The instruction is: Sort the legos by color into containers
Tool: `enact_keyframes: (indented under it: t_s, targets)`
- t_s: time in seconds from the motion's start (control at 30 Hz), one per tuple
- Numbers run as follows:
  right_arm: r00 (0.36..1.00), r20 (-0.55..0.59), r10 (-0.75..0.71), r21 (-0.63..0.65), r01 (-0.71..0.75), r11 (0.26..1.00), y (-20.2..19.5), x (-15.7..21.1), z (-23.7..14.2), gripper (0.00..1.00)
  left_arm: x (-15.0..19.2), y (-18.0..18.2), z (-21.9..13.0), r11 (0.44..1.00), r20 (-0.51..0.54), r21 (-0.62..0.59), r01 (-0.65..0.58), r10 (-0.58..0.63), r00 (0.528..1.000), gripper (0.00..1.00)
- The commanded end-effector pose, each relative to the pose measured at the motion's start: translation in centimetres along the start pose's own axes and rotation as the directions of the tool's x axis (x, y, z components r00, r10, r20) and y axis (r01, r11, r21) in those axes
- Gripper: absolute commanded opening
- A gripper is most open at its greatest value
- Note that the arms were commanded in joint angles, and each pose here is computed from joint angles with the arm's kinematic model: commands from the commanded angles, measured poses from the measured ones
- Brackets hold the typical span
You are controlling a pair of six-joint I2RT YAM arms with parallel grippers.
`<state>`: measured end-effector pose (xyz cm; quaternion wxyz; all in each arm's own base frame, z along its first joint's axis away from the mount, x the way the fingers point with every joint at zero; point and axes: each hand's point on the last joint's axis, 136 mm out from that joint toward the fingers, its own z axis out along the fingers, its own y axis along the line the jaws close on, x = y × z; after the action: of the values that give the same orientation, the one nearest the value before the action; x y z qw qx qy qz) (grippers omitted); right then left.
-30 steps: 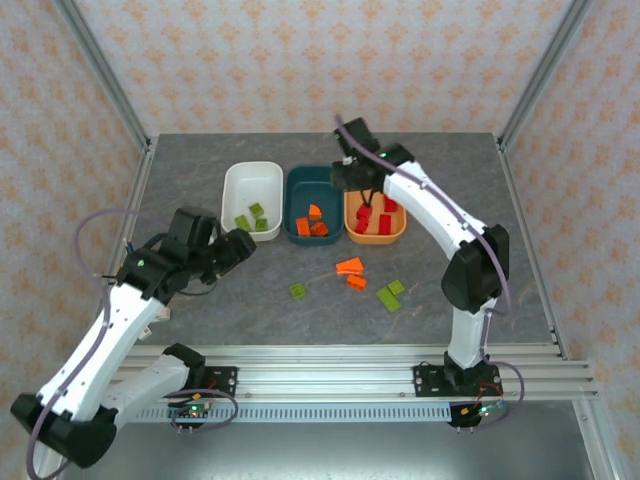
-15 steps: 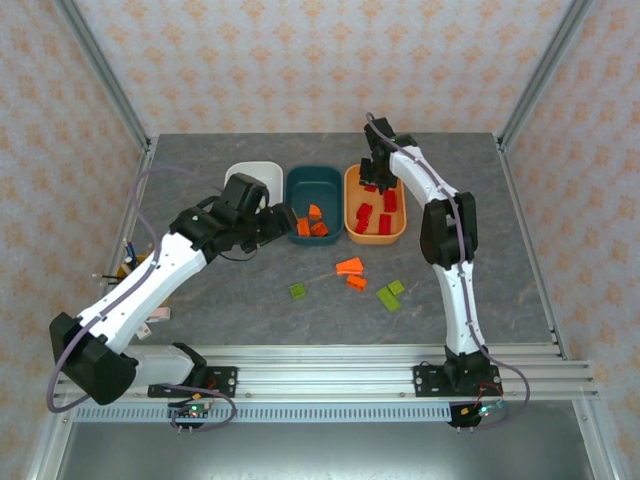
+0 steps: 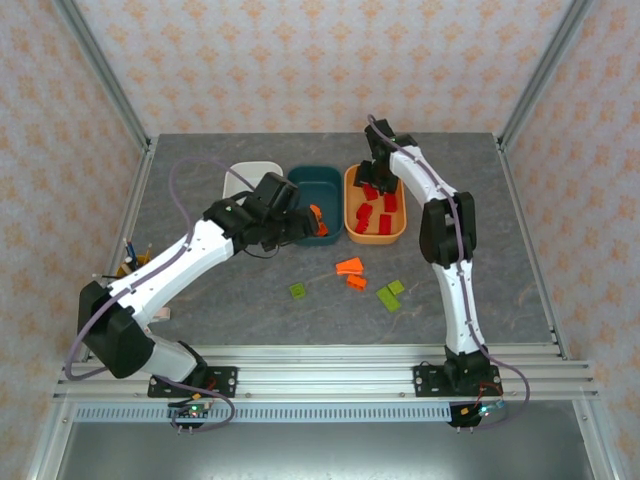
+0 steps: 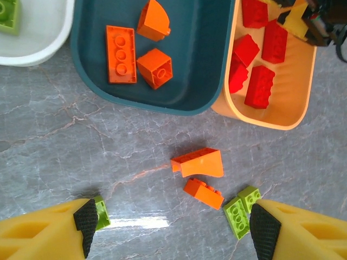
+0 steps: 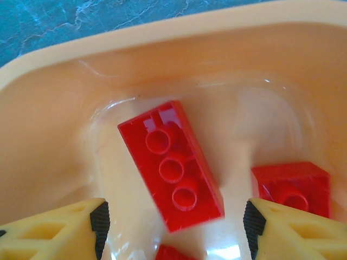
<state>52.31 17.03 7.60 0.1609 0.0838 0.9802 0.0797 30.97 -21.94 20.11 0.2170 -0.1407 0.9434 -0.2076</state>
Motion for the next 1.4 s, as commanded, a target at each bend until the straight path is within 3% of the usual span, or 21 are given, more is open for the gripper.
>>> enact_keyframes:
  t_s: [0.0,0.1,0.23,0.43,0.67,0.73,0.83,1.03,1.37]
  targets:
    - [0.990,0.137,-0.004,-0.054,0.012,0.998,1.7,-1.4,-8.6,0.68,-0.1,-1.2,0.2,0.998,0.006,-0.005,-0.063,0.063,0.998,0.77]
    - [0.981,0.193,-0.009,-0.064,0.022,0.998,1.7,-0.2,-12.8,0.68,1.0,-1.9,1.4,0.996,-0.035,-0.016,-0.091,0.090,0.995,0.78]
    - [0.974,0.227,-0.004,-0.078,0.022,0.997,0.9,3.9,-17.2,0.69,2.9,-3.3,3.2,0.989,-0.092,-0.026,-0.148,0.145,0.985,0.79]
    - [0.985,0.160,0.063,-0.095,-0.049,0.994,-3.1,13.9,-20.5,0.68,7.2,-5.2,6.7,0.953,-0.207,-0.014,-0.304,0.295,0.933,0.76]
    - [0.985,0.072,0.157,-0.091,-0.150,0.984,-8.2,23.8,-21.9,0.68,11.2,-5.4,11.0,0.947,-0.309,-0.125,-0.297,0.247,0.918,0.77]
    - [0.981,0.065,0.181,-0.089,-0.175,0.981,-9.4,25.5,-22.2,0.69,11.9,-6.5,11.6,0.924,-0.317,-0.120,-0.364,0.312,0.896,0.78]
    - [0.977,0.065,0.204,-0.093,-0.197,0.976,-10.4,26.8,-22.8,0.71,12.1,-6.2,12.1,0.857,-0.343,-0.198,-0.475,0.393,0.853,0.81]
    - [0.975,0.055,0.216,-0.130,-0.208,0.970,-10.7,27.9,-24.1,0.73,12.7,-4.7,13.5,0.806,-0.380,-0.248,-0.538,0.430,0.819,0.82]
    - [0.971,0.027,0.238,-0.176,-0.230,0.957,-11.0,29.7,-25.0,0.77,12.7,-4.4,15.0,0.791,-0.383,-0.264,-0.552,0.439,0.813,0.81]
